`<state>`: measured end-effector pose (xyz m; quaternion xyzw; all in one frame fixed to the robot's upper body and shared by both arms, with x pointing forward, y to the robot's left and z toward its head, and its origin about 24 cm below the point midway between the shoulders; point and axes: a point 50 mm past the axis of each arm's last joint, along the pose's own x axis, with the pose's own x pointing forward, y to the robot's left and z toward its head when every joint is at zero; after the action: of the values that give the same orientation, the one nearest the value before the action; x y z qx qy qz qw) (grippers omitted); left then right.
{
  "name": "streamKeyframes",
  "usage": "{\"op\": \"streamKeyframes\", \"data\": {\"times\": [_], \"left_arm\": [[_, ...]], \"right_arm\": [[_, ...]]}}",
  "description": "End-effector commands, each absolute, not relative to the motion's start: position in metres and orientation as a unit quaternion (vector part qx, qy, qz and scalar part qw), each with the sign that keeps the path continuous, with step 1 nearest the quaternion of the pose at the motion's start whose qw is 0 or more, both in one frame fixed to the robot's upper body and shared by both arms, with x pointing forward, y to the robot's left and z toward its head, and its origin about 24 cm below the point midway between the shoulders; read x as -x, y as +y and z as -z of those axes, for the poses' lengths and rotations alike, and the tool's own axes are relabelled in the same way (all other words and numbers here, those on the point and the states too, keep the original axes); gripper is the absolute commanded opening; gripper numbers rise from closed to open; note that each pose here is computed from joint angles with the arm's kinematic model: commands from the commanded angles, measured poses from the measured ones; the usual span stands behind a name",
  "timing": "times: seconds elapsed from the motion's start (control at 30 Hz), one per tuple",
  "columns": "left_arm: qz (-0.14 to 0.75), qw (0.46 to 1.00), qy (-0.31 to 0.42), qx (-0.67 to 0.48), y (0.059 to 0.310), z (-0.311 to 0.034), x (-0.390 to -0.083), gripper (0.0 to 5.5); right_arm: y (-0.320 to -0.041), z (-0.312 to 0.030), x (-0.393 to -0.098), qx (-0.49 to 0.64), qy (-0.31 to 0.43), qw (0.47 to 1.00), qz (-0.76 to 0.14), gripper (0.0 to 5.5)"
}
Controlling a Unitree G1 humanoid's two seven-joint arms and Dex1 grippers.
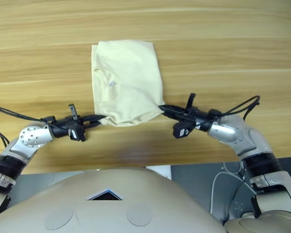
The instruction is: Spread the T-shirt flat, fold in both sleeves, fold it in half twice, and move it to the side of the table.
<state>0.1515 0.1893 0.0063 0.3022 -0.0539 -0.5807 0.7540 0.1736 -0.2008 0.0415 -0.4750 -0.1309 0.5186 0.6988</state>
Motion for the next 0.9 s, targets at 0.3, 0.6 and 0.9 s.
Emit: {"op": "streamKeyframes", "data": {"times": [0.3,0.6,0.9], "left_arm": [[0.446,0.815,-0.135,-0.344,0.176,-0.033,-0.220,0.00],[0.327,0.838,-0.149,-0.410,0.173,-0.046,-0.280,0.00],[0.291,0.840,-0.115,-0.443,0.171,-0.030,-0.306,0.00]], "right_arm": [[-0.193,-0.059,-0.213,0.497,-0.175,0.741,-0.417,0.12],[-0.163,-0.067,-0.278,0.521,-0.213,0.762,-0.320,0.12],[-0.156,-0.062,-0.318,0.540,-0.182,0.784,-0.247,0.12]]}}
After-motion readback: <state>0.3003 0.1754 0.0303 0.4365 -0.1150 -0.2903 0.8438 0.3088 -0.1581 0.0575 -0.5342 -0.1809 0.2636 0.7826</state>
